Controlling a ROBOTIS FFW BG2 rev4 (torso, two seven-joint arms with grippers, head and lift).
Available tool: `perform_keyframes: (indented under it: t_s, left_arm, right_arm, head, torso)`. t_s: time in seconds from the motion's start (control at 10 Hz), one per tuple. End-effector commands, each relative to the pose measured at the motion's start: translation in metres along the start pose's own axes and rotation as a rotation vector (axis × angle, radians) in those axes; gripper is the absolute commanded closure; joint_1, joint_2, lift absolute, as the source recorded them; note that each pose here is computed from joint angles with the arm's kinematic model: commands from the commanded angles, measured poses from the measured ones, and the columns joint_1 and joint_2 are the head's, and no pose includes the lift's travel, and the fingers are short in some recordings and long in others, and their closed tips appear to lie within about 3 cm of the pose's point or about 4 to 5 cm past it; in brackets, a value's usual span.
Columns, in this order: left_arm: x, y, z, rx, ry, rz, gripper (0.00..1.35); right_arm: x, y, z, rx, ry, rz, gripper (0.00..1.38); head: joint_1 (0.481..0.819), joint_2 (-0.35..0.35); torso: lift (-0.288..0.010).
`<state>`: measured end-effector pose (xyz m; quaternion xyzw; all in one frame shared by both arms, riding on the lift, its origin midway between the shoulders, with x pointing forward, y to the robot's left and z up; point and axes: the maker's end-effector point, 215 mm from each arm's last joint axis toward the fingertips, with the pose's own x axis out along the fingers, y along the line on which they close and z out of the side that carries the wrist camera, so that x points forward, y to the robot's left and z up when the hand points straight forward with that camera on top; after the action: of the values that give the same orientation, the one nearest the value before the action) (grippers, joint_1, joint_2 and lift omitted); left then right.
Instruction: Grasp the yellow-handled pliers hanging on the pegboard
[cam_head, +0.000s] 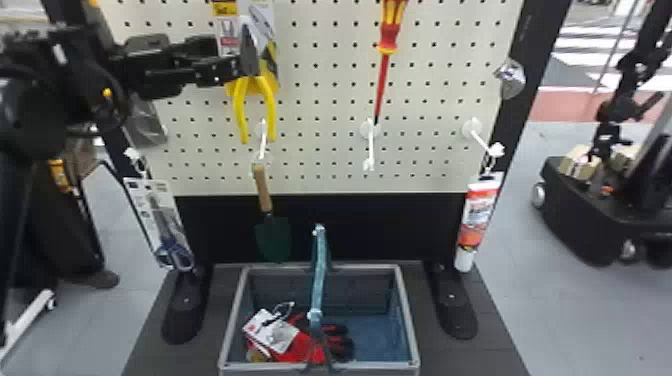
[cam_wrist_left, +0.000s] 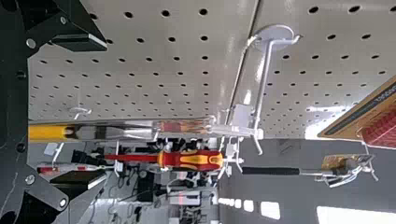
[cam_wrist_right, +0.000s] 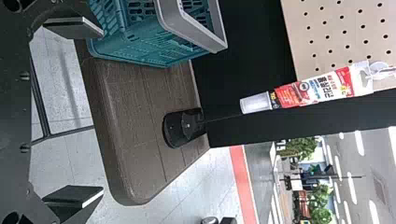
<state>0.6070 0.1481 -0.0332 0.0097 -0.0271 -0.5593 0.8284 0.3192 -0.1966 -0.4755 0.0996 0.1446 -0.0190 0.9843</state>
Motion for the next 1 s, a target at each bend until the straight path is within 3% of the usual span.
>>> perform_keyframes:
  t_s: [0.0, 0.2, 0.5, 0.9]
  left_arm:
    - [0.005, 0.006, -0.004, -0.013, 0.062, -0.029, 0.31]
    - [0.008, 0.003, -0.017, -0.043, 0.084, -0.052, 0.44]
    - [0.012, 0.004, -0.011, -0.024, 0.054, -0.074, 1.1]
    - [0.013, 0.002, -0.015, -0.031, 0.054, -0.084, 1.22]
  right_arm:
    - [0.002, 0.001, 0.0, 0.0, -0.001, 0.005, 0.12]
    - [0.003, 0.001, 0.001, -0.002, -0.003, 0.007, 0.12]
    - [0.003, 0.001, -0.002, 0.001, 0.002, 0.004, 0.12]
    - [0.003, 0.001, -0.003, 0.003, 0.003, 0.002, 0.12]
  head:
    - [0.549, 0.0]
    - [0.549, 0.0]
    - [0.549, 0.0]
    - [0.549, 0.0]
  torso:
    - [-0.1]
    - [-0.1]
    - [-0.1]
    - [-0.1]
